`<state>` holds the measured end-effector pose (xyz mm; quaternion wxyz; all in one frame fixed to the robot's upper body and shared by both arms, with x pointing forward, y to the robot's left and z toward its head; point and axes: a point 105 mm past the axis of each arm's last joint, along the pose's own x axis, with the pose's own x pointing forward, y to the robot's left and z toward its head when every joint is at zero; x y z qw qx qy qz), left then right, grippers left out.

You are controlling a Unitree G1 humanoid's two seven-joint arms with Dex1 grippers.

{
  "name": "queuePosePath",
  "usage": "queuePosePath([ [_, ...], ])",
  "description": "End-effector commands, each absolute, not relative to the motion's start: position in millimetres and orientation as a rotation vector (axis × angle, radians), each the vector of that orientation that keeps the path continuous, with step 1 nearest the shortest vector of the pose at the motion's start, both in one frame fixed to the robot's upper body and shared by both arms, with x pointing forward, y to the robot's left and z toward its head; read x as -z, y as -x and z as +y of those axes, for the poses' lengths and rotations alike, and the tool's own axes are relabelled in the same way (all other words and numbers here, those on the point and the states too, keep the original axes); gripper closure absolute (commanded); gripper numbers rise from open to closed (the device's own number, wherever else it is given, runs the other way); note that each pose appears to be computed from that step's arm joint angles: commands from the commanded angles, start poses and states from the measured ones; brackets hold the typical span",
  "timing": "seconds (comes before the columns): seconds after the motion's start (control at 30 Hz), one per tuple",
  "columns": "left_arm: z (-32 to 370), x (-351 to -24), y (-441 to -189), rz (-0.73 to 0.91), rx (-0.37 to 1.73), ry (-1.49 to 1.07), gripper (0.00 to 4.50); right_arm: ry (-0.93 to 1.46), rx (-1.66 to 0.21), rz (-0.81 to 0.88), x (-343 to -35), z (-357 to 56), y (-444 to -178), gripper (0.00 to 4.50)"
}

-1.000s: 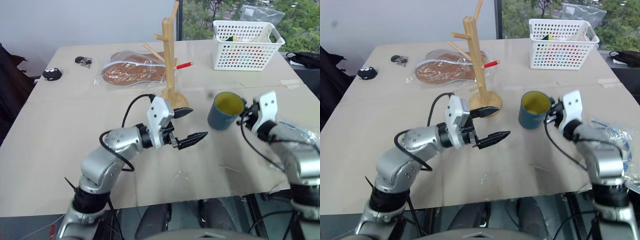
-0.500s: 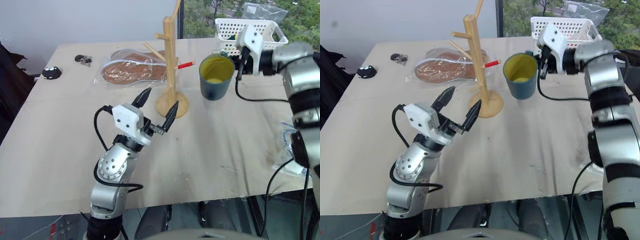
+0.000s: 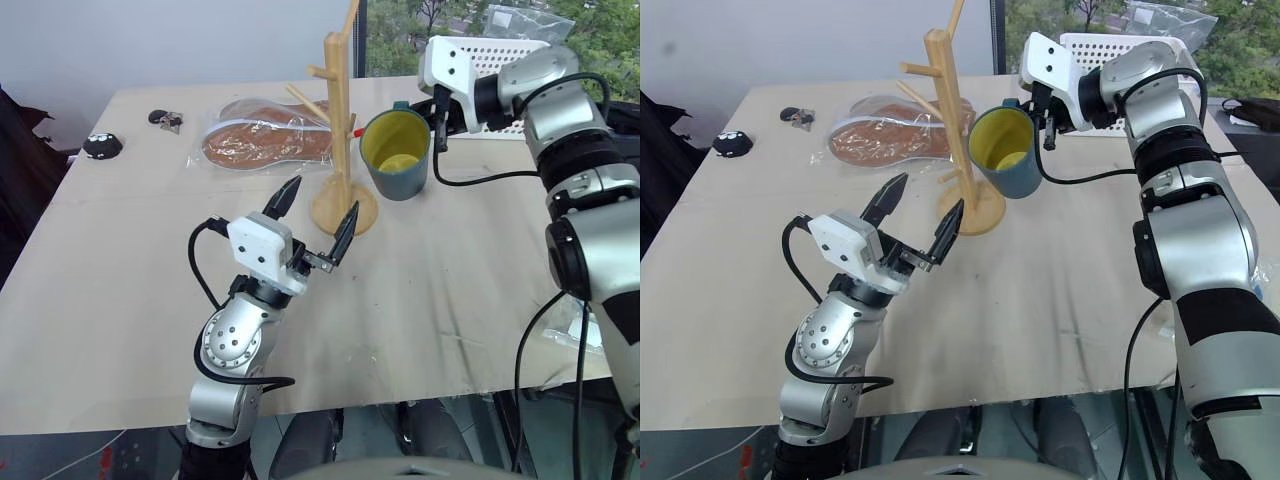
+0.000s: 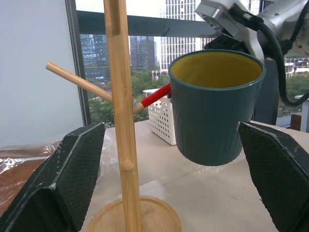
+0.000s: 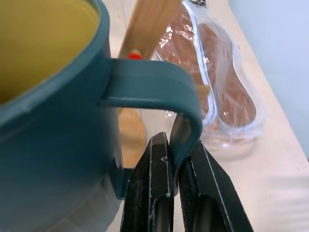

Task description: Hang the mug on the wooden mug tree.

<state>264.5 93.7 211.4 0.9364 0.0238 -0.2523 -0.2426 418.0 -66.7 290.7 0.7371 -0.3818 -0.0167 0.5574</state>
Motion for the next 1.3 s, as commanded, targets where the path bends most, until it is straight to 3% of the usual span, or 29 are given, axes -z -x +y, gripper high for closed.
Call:
queuePosePath([
  [0.03, 92.1, -222.0, -258.3, -0.572, 0.509, -0.045, 0.00, 0.874, -1.216, -0.117, -317.0, -58.4, -413.1, 4.38],
  [0.27, 91.3, -221.2, -260.5, -0.569, 0.518, -0.047, 0.00, 0.878, -1.237, -0.140, -322.1, -46.4, -409.4, 4.38],
  [0.3, 91.2, -221.1, -260.6, -0.569, 0.519, -0.047, 0.00, 0.879, -1.240, -0.143, -322.7, -45.5, -408.7, 4.00],
  [0.33, 91.1, -221.0, -260.7, -0.568, 0.520, -0.047, 0.00, 0.877, -1.242, -0.145, -323.1, -44.8, -408.3, 4.00],
  [0.6, 92.3, -219.1, -259.7, -0.558, 0.540, -0.055, 0.00, 0.792, -1.113, -0.146, -330.6, -66.3, -420.0, 0.32],
  [0.63, 92.8, -218.3, -259.1, -0.554, 0.543, -0.056, 0.00, 0.769, -1.095, -0.145, -332.5, -72.2, -421.1, 0.03],
  [0.8, 90.5, -206.2, -255.4, -0.481, 0.604, -0.037, 0.00, 0.629, -1.021, -0.134, -332.5, -109.2, -424.2, 0.03],
  [0.9, 92.0, -182.5, -252.6, -0.344, 0.634, -0.016, 0.00, 0.506, -1.014, -0.127, -317.2, -137.9, -416.8, 0.03],
  [1.03, 113.0, -149.3, -249.7, -0.164, 0.594, -0.066, 0.00, 0.290, -1.000, -0.149, -269.7, -162.6, -374.0, 0.03],
  [1.3, 143.9, -117.1, -240.1, -0.014, 0.558, -0.081, 0.00, 0.052, -0.759, -0.091, -161.7, -155.9, -292.3, 0.03],
])
